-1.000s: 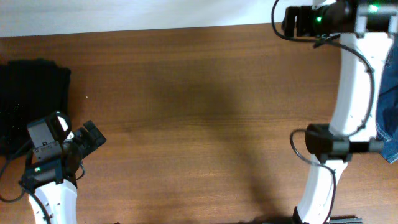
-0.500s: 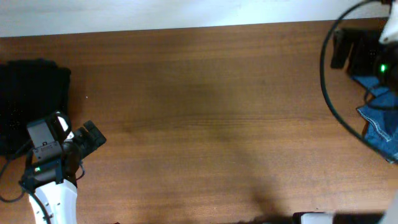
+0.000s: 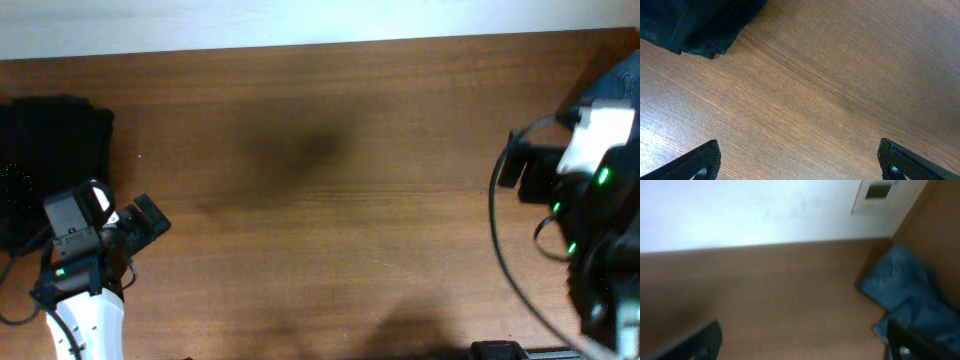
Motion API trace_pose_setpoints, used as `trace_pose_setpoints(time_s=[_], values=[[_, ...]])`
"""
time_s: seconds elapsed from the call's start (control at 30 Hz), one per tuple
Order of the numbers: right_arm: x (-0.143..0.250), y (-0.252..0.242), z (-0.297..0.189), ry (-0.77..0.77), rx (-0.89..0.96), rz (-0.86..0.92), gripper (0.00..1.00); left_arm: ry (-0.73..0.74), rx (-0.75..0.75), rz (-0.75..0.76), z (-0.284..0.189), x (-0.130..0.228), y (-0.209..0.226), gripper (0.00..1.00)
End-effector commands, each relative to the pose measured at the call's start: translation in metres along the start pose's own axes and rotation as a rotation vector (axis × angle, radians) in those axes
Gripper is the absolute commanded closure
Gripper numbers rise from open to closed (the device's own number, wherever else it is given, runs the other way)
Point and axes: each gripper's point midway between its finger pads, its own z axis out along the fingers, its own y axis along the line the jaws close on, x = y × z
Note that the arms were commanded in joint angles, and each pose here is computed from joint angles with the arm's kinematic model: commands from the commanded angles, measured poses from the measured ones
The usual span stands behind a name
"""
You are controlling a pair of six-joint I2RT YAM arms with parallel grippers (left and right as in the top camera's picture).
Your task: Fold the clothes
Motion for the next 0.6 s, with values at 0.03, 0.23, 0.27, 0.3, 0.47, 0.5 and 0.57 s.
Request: trace_pose_setpoints(time_s=[0.03, 0.23, 0.27, 0.3, 0.47, 0.5, 0.57], values=[[0.052, -0.003, 0.001, -0.057, 0.013, 0.109, 0.01, -0.009, 0.009, 0.021, -0.002, -0.004, -0.003, 0.0], [0.098, -0.001, 0.005, -0.216, -0.014, 0.184, 0.01, -0.01, 0.009, 0.021, -0.002, -0.005, -0.003, 0.0], [0.105, 0.0, 0.006, -0.235, -0.019, 0.186, 0.01, -0.01, 0.009, 0.021, -0.002, -0.005, -0.003, 0.0], [0.111, 0.001, 0.007, -0.255, -0.028, 0.187, 0.01, -0.01, 0.009, 0.021, -0.002, -0.005, -0.003, 0.0], [0.134, 0.013, 0.007, -0.348, -0.107, 0.186, 0.01, -0.01, 0.009, 0.021, -0.002, -0.005, -0.003, 0.0], [0.137, 0.014, 0.007, -0.359, -0.116, 0.185, 0.01, -0.01, 0.009, 0.021, -0.002, -0.005, -0.003, 0.0], [0.144, 0.015, 0.008, -0.375, -0.122, 0.185, 0.01, -0.01, 0.009, 0.021, -0.002, -0.005, -0.003, 0.0]])
